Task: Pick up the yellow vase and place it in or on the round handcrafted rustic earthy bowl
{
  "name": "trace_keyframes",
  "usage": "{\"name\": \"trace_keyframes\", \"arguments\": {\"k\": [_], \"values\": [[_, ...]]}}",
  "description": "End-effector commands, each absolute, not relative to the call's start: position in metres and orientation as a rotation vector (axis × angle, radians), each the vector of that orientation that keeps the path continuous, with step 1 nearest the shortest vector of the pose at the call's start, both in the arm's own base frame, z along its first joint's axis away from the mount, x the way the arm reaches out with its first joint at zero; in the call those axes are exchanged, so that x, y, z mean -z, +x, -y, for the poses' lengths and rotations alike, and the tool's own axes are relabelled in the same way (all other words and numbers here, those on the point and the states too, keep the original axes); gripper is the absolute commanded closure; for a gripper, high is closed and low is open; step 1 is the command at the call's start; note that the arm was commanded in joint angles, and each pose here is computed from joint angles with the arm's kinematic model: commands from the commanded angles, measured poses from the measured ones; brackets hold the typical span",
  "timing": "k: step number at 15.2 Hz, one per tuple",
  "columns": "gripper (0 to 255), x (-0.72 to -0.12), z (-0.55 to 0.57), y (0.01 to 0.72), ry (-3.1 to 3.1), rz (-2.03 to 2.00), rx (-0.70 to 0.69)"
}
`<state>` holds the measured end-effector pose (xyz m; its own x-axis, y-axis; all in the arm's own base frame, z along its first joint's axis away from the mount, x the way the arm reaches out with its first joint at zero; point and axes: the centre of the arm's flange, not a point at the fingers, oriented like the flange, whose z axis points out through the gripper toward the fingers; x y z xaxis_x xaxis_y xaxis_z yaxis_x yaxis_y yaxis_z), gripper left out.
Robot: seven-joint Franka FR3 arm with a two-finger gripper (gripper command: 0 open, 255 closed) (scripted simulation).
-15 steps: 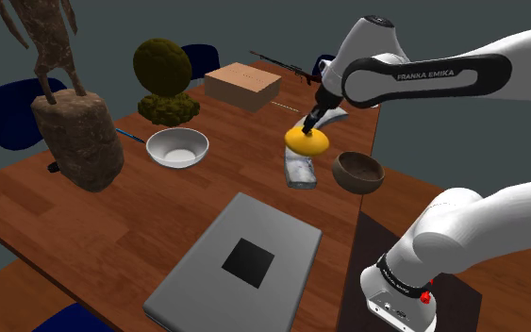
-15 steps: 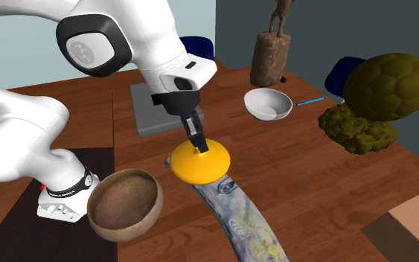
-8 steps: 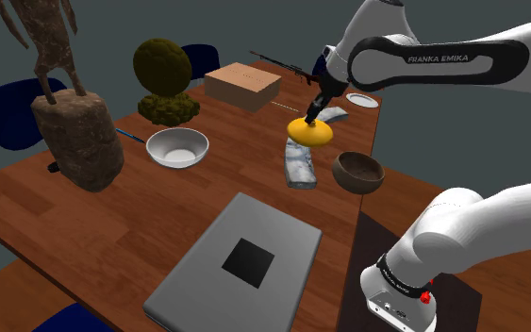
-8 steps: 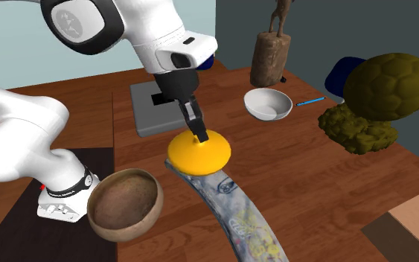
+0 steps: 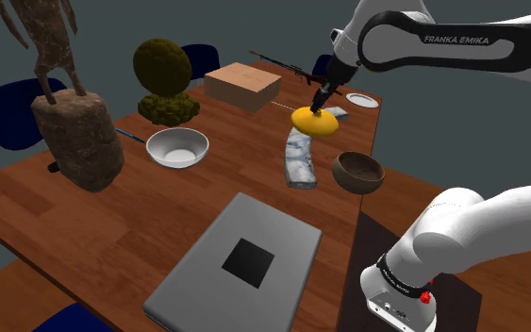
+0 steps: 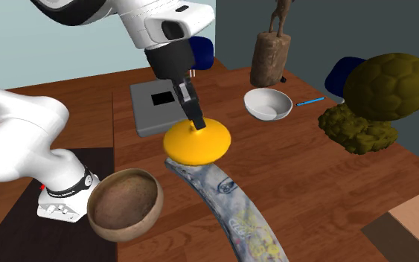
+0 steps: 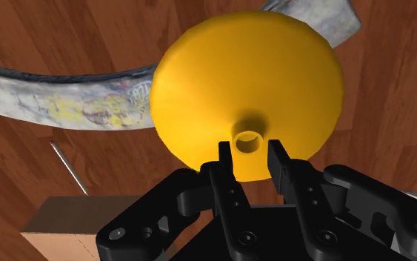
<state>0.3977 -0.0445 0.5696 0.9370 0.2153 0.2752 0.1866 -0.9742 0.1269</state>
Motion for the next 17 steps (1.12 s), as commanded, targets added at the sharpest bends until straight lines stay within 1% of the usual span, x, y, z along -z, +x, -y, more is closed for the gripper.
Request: {"name": "trace_keyframes", "arguments": {"k": [1, 14, 17], "values": [[255, -0.575, 0.053, 0.38, 2.994, -0.312, -0.443], [255, -0.619, 0.125, 0.225, 2.994, -0.312, -0.443], [255, -0.603, 0.125, 0.225, 2.994, -0.312, -0.443]]}}
